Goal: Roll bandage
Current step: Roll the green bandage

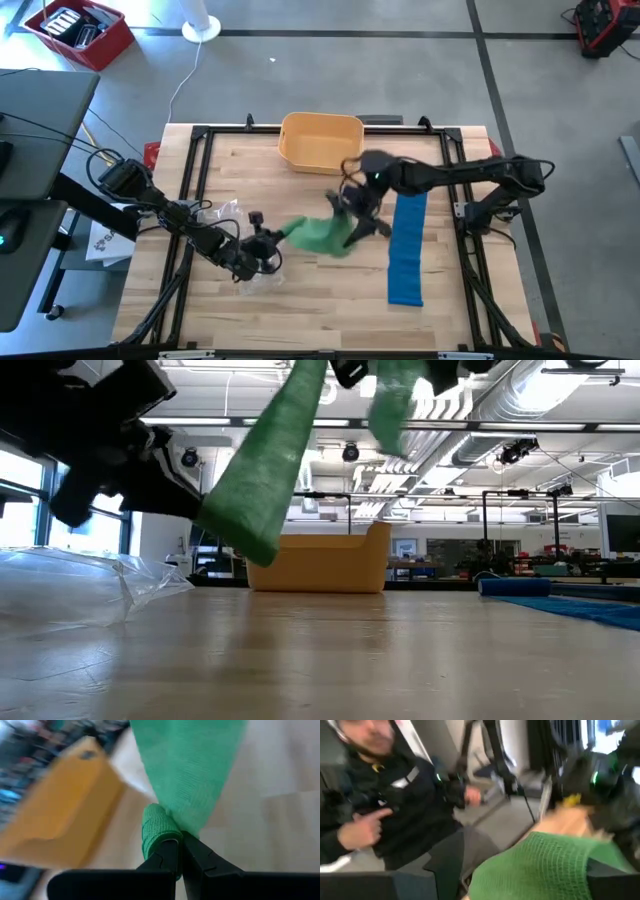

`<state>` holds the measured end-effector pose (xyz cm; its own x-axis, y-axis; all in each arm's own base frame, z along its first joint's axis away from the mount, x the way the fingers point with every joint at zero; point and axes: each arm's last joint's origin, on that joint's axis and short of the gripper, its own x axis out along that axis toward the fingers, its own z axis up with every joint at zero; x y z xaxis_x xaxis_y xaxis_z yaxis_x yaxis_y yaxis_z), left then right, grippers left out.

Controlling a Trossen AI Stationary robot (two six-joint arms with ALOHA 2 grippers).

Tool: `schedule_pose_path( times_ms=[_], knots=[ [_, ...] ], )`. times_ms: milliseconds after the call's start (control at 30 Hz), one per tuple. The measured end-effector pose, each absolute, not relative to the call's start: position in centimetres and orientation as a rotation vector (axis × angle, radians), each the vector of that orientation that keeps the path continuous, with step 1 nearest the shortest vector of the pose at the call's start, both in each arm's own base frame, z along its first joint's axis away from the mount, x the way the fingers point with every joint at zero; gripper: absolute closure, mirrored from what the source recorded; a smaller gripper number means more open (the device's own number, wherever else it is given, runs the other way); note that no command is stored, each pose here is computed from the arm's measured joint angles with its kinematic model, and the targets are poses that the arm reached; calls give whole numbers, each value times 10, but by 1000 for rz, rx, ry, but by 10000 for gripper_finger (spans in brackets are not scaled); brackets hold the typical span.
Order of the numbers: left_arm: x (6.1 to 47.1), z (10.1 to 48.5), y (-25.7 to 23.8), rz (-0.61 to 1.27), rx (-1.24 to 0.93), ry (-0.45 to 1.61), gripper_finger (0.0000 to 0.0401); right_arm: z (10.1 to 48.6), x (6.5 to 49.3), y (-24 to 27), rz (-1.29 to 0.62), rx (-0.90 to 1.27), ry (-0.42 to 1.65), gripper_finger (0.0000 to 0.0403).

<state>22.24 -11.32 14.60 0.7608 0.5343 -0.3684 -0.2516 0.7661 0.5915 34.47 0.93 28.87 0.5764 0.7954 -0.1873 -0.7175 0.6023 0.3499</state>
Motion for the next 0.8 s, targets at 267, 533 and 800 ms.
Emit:
schedule_pose_path(
  times_ms=[267,533,800],
  knots=[
    [219,163,-101,728,980,592,400,252,335,41,671,194,693,183],
    [224,181,-103,772,1111,613,400,206,352,29,553,122,834,183],
    [226,208,-122,711,1136,522,400,162,367,-11,299,-14,935,183]
  ],
)
